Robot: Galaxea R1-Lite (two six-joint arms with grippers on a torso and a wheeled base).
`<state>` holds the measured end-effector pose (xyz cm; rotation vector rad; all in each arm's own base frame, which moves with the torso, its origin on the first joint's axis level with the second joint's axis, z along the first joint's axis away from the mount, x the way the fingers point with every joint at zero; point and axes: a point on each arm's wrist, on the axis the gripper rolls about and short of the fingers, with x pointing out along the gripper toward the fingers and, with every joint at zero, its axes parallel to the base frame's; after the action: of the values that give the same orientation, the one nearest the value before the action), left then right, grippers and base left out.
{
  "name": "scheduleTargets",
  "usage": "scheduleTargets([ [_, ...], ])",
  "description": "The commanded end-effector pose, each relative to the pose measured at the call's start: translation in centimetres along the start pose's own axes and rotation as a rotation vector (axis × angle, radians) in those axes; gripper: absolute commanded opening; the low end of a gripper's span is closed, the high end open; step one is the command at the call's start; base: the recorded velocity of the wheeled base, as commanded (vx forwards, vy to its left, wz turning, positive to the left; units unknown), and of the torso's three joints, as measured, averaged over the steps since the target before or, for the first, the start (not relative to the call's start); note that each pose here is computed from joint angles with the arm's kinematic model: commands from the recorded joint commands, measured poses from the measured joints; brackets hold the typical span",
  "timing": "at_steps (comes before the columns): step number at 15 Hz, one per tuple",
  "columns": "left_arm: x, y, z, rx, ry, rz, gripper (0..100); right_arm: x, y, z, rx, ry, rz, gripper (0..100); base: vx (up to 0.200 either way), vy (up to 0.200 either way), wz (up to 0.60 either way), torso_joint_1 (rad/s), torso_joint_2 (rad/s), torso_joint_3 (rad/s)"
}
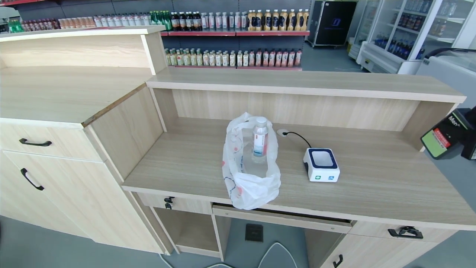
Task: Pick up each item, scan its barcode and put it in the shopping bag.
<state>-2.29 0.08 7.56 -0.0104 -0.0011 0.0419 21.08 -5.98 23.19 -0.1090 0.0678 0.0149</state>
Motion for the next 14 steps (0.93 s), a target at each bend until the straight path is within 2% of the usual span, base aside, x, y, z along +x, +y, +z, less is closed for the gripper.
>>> scheduleTargets([
  [1,0.0,0.0,0.0,0.0,0.001,0.0,100,1.0,0.4,2.0,0.113,-0.056,0.074,0,0.0,0.0,0.0,0.0,0.0,0.0],
  [3,0.0,0.0,0.0,0.0,0.001,0.0,100,2.0,0.2,3.0,0.263,-0.091,0.216,0,0.0,0.0,0.0,0.0,0.0,0.0],
  [4,0.0,0.0,0.0,0.0,0.001,0.0,100,2.4,0.0,3.3,0.397,-0.103,0.282,0,0.0,0.0,0.0,0.0,0.0,0.0],
  [5,0.0,0.0,0.0,0.0,0.001,0.0,100,3.1,-0.4,3.3,0.473,-0.118,0.291,0,0.0,0.0,0.0,0.0,0.0,0.0],
  [7,0.0,0.0,0.0,0.0,0.001,0.0,100,4.5,-0.9,2.3,0.489,-0.095,0.279,0,0.0,0.0,0.0,0.0,0.0,0.0],
  [10,0.0,0.0,0.0,0.0,0.001,0.0,100,6.5,-2.4,-0.1,0.58,-0.013,0.238,0,0.0,0.0,0.0,0.0,0.0,0.0],
  [11,0.0,0.0,0.0,0.0,0.001,0.0,100,7.1,-2.9,-0.8,0.648,0.016,0.244,0,0.0,0.0,0.0,0.0,0.0,0.0],
  [14,0.0,0.0,0.0,0.0,0.001,0.0,100,8.8,-3.7,-2.3,0.663,0.068,0.304,0,0.0,0.0,0.0,0.0,0.0,0.0],
])
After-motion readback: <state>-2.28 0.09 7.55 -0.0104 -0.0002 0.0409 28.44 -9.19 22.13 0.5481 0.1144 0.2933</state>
